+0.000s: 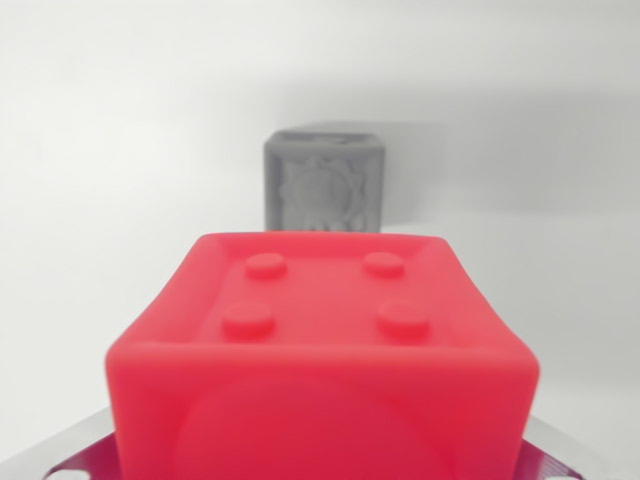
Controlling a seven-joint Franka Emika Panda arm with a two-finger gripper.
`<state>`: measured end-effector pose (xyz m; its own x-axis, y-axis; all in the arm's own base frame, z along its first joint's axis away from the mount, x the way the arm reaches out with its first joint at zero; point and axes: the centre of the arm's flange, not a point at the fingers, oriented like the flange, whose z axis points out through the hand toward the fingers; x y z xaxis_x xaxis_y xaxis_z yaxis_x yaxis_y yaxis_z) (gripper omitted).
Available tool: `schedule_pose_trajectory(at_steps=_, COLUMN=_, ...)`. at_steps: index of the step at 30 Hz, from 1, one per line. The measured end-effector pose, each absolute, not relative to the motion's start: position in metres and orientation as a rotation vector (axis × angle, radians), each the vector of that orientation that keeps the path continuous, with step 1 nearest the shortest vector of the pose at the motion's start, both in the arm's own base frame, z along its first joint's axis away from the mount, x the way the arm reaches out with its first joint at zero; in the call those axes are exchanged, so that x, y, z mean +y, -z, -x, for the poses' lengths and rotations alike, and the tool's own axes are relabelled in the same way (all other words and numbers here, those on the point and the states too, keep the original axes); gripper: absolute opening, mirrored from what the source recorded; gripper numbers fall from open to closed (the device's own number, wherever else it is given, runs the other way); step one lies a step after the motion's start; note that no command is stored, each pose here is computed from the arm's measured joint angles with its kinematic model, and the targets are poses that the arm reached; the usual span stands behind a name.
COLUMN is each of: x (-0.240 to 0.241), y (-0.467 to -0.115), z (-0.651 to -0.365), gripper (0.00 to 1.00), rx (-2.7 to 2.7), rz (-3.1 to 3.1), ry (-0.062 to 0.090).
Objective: Destack cube
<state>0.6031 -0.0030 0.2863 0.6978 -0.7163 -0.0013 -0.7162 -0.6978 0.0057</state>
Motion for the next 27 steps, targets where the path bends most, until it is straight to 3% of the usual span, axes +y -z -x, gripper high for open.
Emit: schedule_pose_trajectory(at_steps=27, x=0.010, y=-0.268, z=-0.565, gripper=0.00, rx=-1.162, rz=-2.919, ry=0.008)
